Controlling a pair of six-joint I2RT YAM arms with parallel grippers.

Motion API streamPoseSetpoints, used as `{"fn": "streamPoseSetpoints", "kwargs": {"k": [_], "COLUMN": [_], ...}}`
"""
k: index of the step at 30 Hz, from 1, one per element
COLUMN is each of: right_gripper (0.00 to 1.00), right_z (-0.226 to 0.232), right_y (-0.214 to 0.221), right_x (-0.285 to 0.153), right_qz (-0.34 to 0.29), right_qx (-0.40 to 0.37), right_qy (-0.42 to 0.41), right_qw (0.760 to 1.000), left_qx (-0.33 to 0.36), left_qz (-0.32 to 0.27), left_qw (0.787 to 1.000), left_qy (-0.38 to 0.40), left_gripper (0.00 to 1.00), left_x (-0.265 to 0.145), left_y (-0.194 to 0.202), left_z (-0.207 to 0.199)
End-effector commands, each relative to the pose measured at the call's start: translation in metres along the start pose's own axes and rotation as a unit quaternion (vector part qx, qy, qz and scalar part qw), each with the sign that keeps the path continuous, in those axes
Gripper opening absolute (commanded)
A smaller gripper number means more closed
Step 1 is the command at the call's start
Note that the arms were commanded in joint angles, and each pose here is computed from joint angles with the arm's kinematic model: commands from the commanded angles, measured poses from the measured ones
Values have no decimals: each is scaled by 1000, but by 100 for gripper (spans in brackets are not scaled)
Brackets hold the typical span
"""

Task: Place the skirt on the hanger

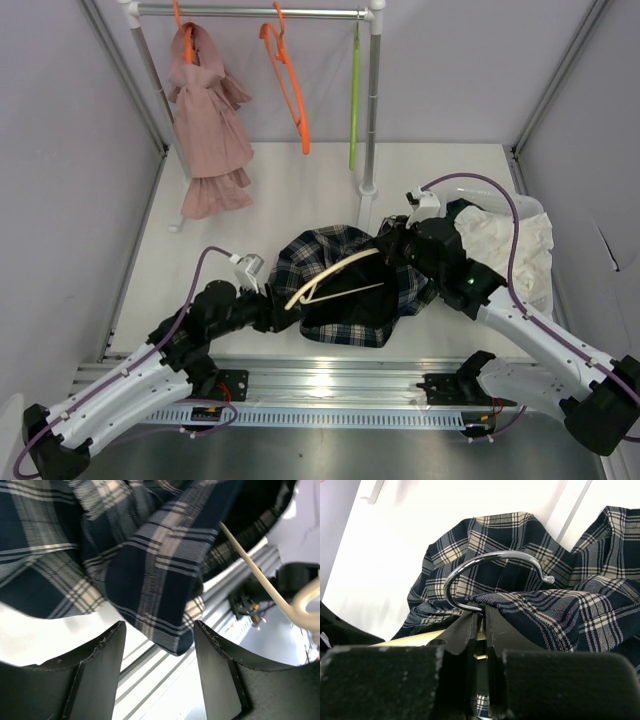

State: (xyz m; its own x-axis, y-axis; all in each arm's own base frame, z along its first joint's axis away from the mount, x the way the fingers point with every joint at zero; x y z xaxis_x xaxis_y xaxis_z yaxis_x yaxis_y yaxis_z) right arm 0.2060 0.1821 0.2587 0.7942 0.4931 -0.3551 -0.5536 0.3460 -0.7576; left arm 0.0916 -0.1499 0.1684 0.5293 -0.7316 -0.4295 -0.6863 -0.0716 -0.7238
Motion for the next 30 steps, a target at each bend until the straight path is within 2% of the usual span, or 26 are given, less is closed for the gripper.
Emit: {"fn": "streamPoseSetpoints", "kwargs": {"k": [1, 6, 16, 22, 27, 28, 30], "right_gripper": [0, 0, 0, 0, 0, 0, 0], "right_z": [9, 9, 8, 6, 7, 7, 6], "right_y": [-16, -17, -19, -20, -23, -23, -25], "right_x": [-3, -2, -1, -1, -1, -1, -1], "right_qz": [-34, -33, -34, -36, -39, -40, -44], "right_qx": [16, 19, 22, 22, 23, 24, 24], "right_qy": [-22, -21, -20, -20, -23, -21, -20], "right_qw": [999, 999, 999, 999, 999, 999, 999], "left_qx": [7, 18, 20, 15, 17, 22, 30], "left_qz": [-16, -17, 20, -10, -29, -30, -27], "left_qw": [999, 998, 1000, 999, 997, 997, 996], "left_qy": [50, 53, -3, -43, -62, -65, -75], "left_gripper": [63, 63, 61, 57, 37, 26, 14], "left_x": [0, 0, 22, 29, 34, 35, 33], "left_y": [-2, 0, 17, 9, 0, -2, -7], "left_z": [-13, -16, -11, -8, -8, -9, -10]}}
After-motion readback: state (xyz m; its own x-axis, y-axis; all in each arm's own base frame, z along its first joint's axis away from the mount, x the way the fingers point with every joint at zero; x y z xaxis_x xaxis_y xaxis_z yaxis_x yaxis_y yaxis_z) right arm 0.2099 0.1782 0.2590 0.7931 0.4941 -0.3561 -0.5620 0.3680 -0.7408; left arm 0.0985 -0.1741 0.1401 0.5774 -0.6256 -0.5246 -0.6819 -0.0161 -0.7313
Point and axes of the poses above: each gripper's point midway between its finger pads, its own x axis out along the fingers, its own z axis along the line the jaws close on, y = z × x, the point moved 8 cm from there along -x, back along the fingers, and after that the axes turned 10 degrees about x, right-handed, at the moved point
